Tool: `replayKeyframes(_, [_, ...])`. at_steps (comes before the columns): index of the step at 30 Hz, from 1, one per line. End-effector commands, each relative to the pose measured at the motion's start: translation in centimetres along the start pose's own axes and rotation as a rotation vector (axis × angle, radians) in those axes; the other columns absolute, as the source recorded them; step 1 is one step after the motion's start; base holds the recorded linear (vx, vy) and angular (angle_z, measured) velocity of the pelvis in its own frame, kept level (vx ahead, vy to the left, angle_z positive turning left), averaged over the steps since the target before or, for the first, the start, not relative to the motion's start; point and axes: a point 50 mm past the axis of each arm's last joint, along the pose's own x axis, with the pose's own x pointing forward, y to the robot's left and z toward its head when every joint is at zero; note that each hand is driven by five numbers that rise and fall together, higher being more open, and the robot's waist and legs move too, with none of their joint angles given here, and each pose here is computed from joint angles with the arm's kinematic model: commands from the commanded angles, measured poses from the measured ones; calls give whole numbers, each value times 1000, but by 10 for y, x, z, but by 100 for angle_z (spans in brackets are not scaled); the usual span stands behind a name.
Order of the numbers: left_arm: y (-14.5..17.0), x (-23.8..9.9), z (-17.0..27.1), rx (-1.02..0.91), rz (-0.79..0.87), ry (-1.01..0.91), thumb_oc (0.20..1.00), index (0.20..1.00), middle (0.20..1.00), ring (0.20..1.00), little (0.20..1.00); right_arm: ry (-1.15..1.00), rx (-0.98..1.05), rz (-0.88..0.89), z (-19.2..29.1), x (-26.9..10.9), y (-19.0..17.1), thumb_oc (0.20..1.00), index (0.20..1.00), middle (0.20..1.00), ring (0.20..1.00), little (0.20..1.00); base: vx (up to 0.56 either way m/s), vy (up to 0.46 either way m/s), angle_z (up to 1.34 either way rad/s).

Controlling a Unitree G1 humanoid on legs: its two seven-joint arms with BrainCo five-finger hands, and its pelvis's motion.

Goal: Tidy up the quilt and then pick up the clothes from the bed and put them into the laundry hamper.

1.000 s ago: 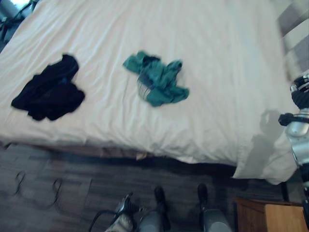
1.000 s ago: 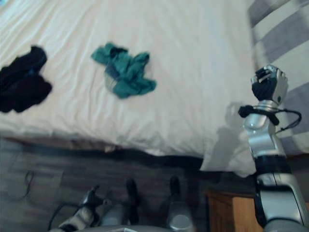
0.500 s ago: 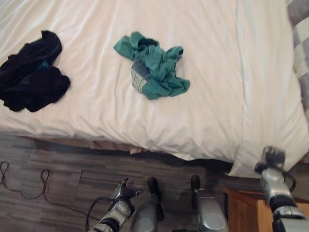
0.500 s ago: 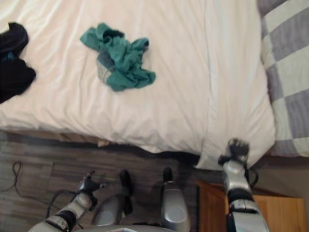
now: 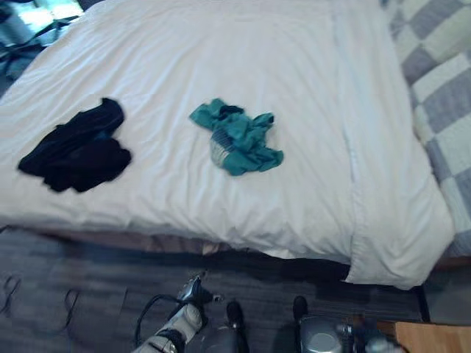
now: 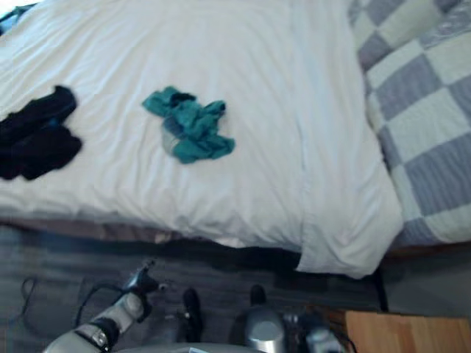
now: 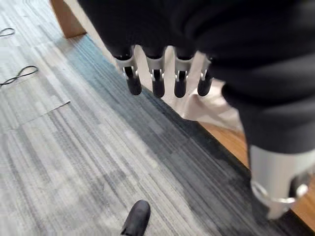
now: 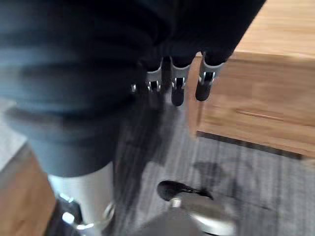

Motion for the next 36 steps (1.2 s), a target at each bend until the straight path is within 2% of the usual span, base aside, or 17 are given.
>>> replayKeyframes(1, [0,0,0,-50,13,-4,1000,1000,1000,1000,1000,-17,-8,-26,-1,0,-9,1000,1000,1000,1000,1000,164,430,51])
replayKeyframes(7, [-12,-4,-11,-39,-22,41,1000,1000,1000,1000,1000,39,-11,-15,-20,-2,-9,1000,1000,1000,1000,1000,165,528,18])
replayKeyframes(8, [-17,-4,-8,39,-67,15,1000,1000,1000,1000,1000,109,16,-21,-43,-6,-12,1000,1000,1000,1000,1000,194,461,2])
replayKeyframes(11, [-15,-5,-11,95,-84,19,1000,1000,1000,1000,1000,155,11,-16,-53,-8,-11,1000,1000,1000,1000,1000,176,584,4])
replayKeyframes(12, [-5,-4,-20,48,-46,51,1000,1000,1000,1000,1000,138,-7,5,-48,-8,-4,1000,1000,1000,1000,1000,51,740,-18])
replayKeyframes(19, [6,-12,-61,-19,-16,214,1000,1000,1000,1000,1000,31,-40,73,-26,-9,17,1000,1000,1000,1000,1000,35,429,-68])
replayKeyframes(24, [-2,-9,-46,-50,-12,160,1000,1000,1000,1000,1000,-26,-53,60,-7,-4,9,1000,1000,1000,1000,1000,41,167,35])
replayKeyframes(25, [4,-4,-24,-90,25,81,1000,1000,1000,1000,1000,-60,-84,19,6,0,-2,1000,1000,1000,1000,1000,-70,73,-43])
replayKeyframes(30, [8,1,-1,-67,25,-8,1000,1000,1000,1000,1000,-58,-102,0,9,1,-3,1000,1000,1000,1000,1000,48,257,-9])
replayKeyframes(33, [6,3,19,-33,18,-78,1000,1000,1000,1000,1000,-162,-158,22,28,-1,2,1000,1000,1000,1000,1000,275,860,-10])
replayKeyframes(36, [6,3,26,-28,18,-104,1000,1000,1000,1000,1000,-178,-188,21,28,-2,1,1000,1000,1000,1000,1000,231,640,-14])
